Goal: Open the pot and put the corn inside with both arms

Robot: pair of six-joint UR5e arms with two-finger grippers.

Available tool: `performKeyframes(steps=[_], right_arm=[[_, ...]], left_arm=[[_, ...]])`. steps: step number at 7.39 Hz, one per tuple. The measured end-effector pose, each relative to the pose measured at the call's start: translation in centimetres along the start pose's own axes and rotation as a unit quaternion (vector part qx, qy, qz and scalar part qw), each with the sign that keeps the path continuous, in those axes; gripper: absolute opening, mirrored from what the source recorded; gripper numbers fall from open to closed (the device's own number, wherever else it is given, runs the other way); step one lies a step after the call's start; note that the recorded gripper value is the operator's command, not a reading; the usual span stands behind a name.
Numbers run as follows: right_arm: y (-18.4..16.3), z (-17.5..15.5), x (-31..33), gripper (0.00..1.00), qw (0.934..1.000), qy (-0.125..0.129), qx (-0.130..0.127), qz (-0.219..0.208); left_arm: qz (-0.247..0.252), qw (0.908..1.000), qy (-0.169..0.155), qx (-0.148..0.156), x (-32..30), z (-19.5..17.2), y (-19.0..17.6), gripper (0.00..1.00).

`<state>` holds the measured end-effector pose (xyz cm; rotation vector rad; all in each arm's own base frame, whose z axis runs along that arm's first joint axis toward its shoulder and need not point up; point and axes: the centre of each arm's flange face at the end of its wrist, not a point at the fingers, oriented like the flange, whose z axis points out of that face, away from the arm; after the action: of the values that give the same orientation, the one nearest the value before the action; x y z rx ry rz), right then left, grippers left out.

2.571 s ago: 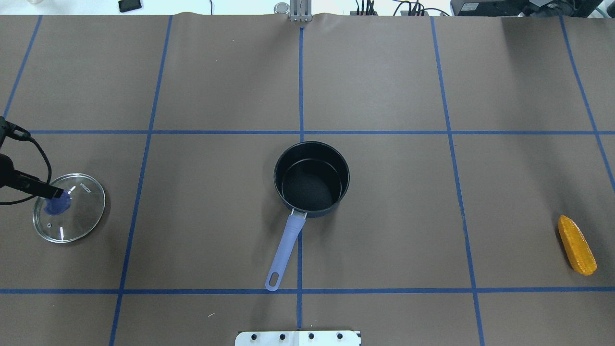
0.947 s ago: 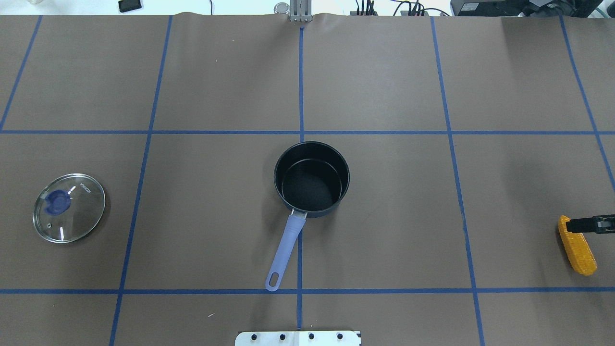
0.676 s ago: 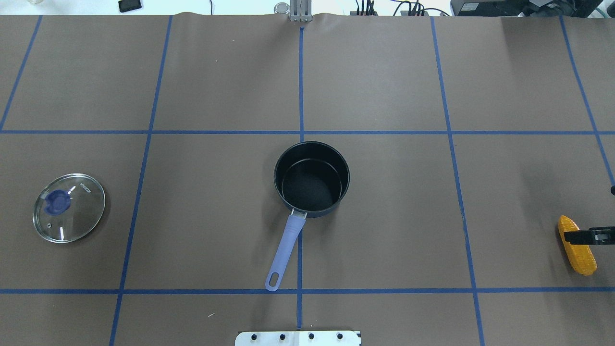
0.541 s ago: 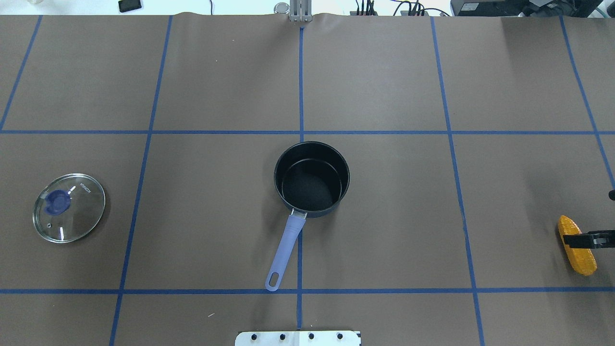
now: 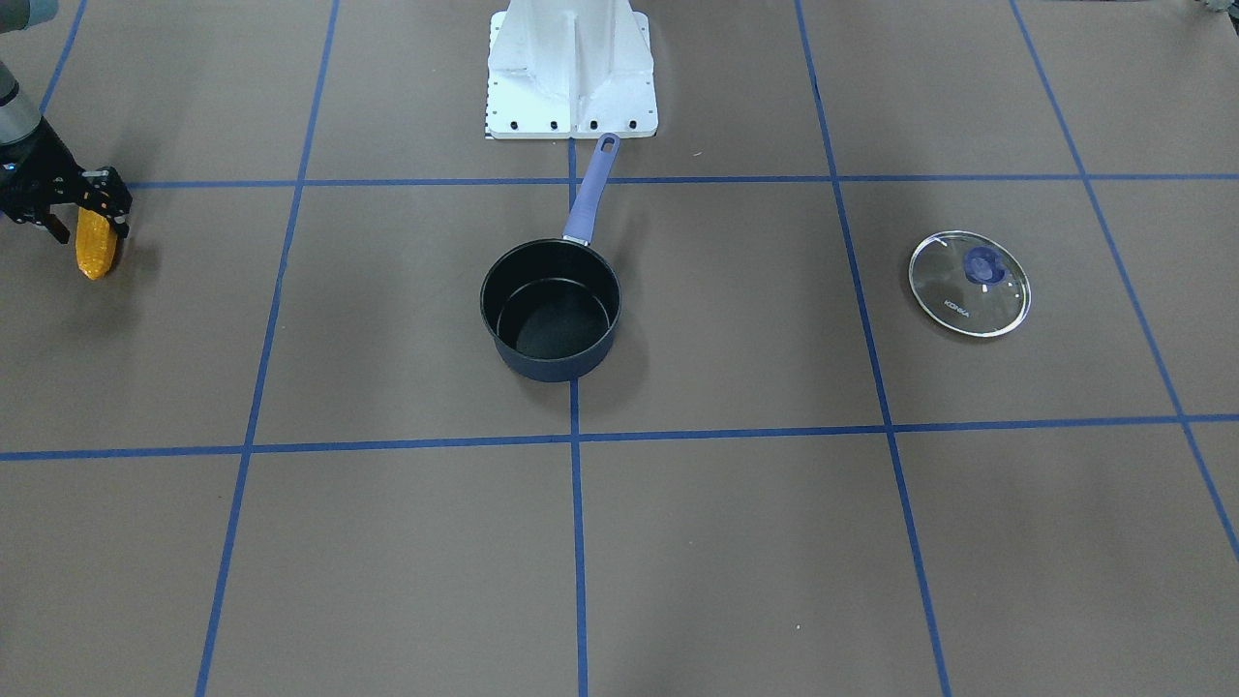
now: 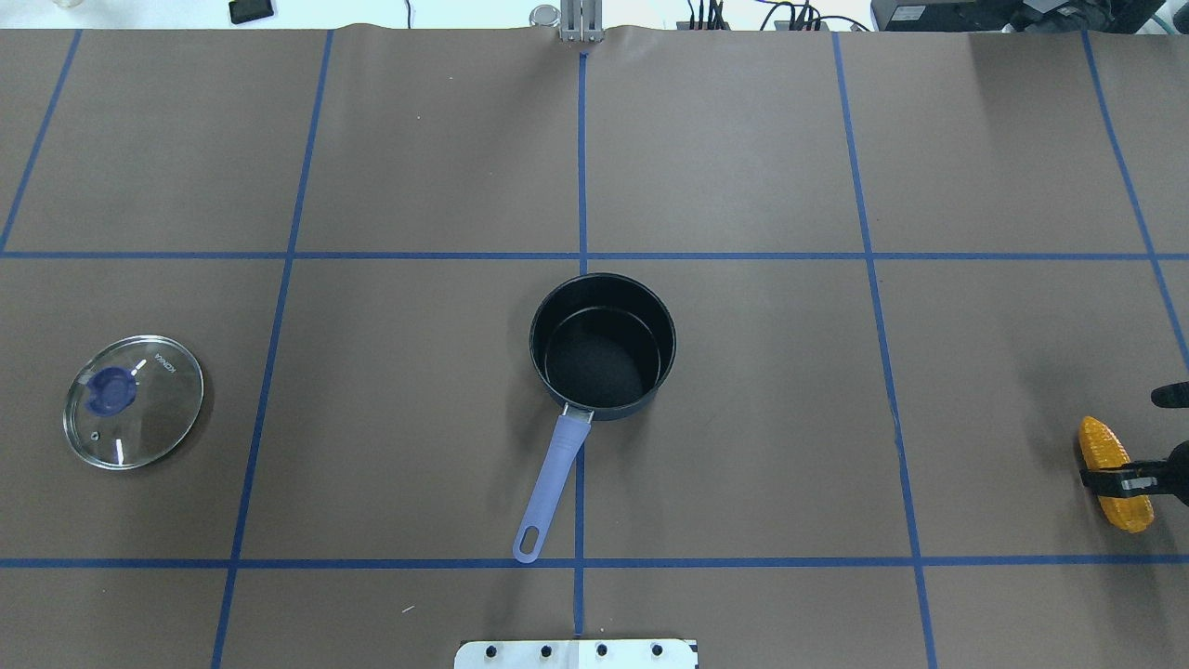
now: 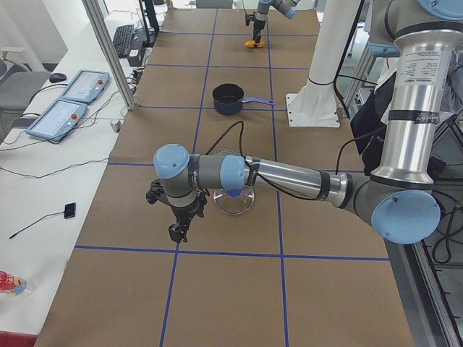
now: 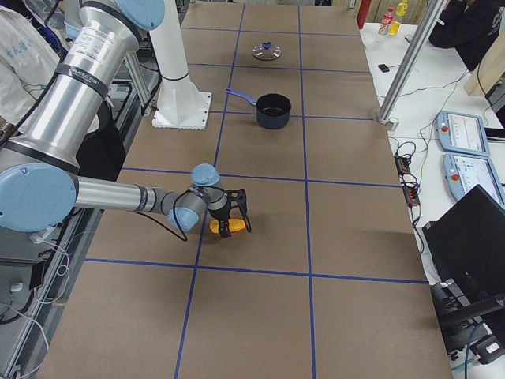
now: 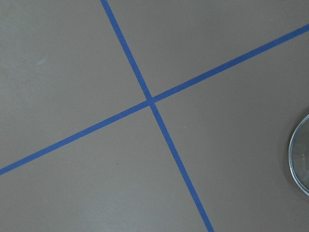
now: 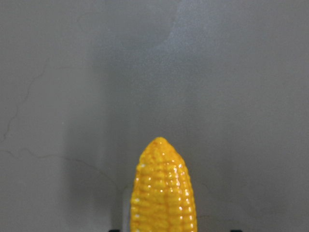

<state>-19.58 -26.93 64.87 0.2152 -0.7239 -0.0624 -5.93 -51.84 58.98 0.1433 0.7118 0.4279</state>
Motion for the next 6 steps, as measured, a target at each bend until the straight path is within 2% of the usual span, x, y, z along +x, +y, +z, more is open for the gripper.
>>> performKeyframes(steps=[2, 3, 5, 6], right_arm=[[-0.5, -0.2, -0.7, 0.0, 1.0, -0.006, 0.005, -0.002], [-1.7, -0.3, -1.7, 0.0, 0.9997, -0.017, 0.016, -0.002], [-6.4, -0.9, -4.9, 0.0, 0.9974, -0.055, 0.046, 0.005], [-10.1, -1.3, -7.5, 0.0, 0.9957, -0.071, 0.058, 0.012]], left_arm=[[0.0, 1.0, 0.0, 0.0, 0.0, 0.0, 0.0, 0.99], [0.0, 1.0, 0.0, -0.001, 0.0, 0.1, 0.1, 0.99], [-0.002, 1.0, 0.001, -0.002, -0.1, 0.2, 0.1, 0.99], [-0.003, 1.0, 0.001, -0.003, -0.2, 0.3, 0.2, 0.99]])
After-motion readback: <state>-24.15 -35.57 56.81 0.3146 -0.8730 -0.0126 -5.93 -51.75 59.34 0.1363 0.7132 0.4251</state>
